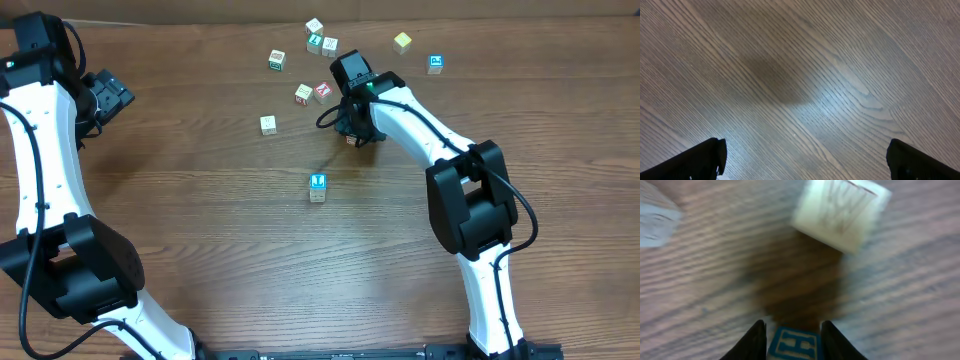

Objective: Form a tower
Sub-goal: 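Lower the right gripper onto a teal-lettered 'H' block, then close the right gripper on the 'H' block and lift it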

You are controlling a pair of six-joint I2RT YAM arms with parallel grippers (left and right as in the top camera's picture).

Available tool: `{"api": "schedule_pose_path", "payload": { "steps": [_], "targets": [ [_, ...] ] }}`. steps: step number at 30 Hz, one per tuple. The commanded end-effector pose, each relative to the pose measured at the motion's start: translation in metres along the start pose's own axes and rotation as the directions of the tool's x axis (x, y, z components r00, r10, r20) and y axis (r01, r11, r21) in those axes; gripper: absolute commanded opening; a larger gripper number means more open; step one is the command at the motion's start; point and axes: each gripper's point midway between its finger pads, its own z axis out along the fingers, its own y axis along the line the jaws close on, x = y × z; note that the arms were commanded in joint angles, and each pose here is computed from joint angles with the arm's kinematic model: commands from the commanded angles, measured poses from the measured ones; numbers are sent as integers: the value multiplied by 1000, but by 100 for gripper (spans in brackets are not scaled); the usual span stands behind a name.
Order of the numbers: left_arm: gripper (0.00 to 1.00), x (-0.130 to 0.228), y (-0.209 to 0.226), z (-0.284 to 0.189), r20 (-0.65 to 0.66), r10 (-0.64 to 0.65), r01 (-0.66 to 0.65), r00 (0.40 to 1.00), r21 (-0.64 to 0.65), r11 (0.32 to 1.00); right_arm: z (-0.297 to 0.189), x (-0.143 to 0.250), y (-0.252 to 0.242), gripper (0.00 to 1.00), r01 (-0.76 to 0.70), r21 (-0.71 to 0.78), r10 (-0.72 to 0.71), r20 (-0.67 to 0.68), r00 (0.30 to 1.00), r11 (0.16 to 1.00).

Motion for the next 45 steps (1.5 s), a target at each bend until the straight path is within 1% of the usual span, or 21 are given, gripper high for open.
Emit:
{"api": "schedule_pose_path", "payload": {
  "steps": [1, 3, 6, 7, 8, 10, 12, 16, 18, 20, 22, 31, 36, 38, 41, 42, 45],
  "targets": [
    [100, 0, -1, -1, 6, 9, -9, 1000, -1, 1000, 2, 1, -22, 27, 0, 57, 2, -31, 1000, 998],
    [99, 0, -1, -1, 6, 9, -9, 1000, -1, 1000, 2, 4, -27, 27, 25, 69, -22, -49, 999, 997],
    [100, 0, -1, -1, 6, 9, -9, 1000, -1, 1000, 2, 7, -25, 41, 78, 49, -74, -72, 995, 996],
    [100, 0, -1, -1, 6, 9, -9, 1000, -1, 1000, 2, 8, -24, 51, 90, 40, -86, -79, 993, 995],
    [100, 0, -1, -1, 6, 9, -9, 1000, -1, 1000, 2, 10, -22, 55, 105, 28, -102, -87, 991, 994],
    [100, 0, -1, -1, 6, 9, -9, 1000, -1, 1000, 1, 13, -22, 58, 129, 20, -126, -102, 987, 991],
    [100, 0, -1, -1, 6, 9, -9, 1000, -1, 1000, 1, 18, -25, 57, 132, 26, -127, -127, 984, 991],
    [100, 0, -1, -1, 6, 9, -9, 1000, -1, 1000, -1, 31, -21, 56, 127, -10, -127, -184, 975, 992],
    [99, 0, -1, -1, 6, 9, -9, 1000, -1, 1000, -1, 31, -21, 52, 128, -12, -128, -186, 974, 992],
    [100, 0, -1, -1, 6, 9, -9, 1000, -1, 1000, -1, 31, -21, 41, 128, -12, -128, -184, 975, 992],
    [100, 0, -1, -1, 6, 9, -9, 1000, -1, 1000, -2, 31, -21, 37, 127, -13, -127, -184, 975, 992],
    [100, 0, -1, -1, 6, 9, -9, 1000, -1, 1000, -11, 17, -12, 38, 122, -34, -126, -147, 981, 992],
    [100, 0, -1, -1, 6, 9, -9, 1000, -1, 1000, -33, 2, -7, 36, 125, -34, -128, -115, 985, 992],
    [99, 0, -1, -1, 6, 9, -9, 1000, -1, 1000, -46, -2, -7, 40, 126, -32, -129, -115, 985, 992],
    [100, 0, -1, -1, 6, 9, -9, 1000, -1, 1000, -49, 2, -10, 56, 128, -21, -130, -134, 983, 992],
    [99, 0, -1, -1, 6, 9, -9, 1000, -1, 1000, -48, 4, -11, 59, 129, -16, -130, -141, 981, 991],
    [100, 0, -1, -1, 6, 9, -9, 1000, -1, 1000, -41, 12, -16, 59, 135, -2, -133, -167, 977, 991]
  ]
}}
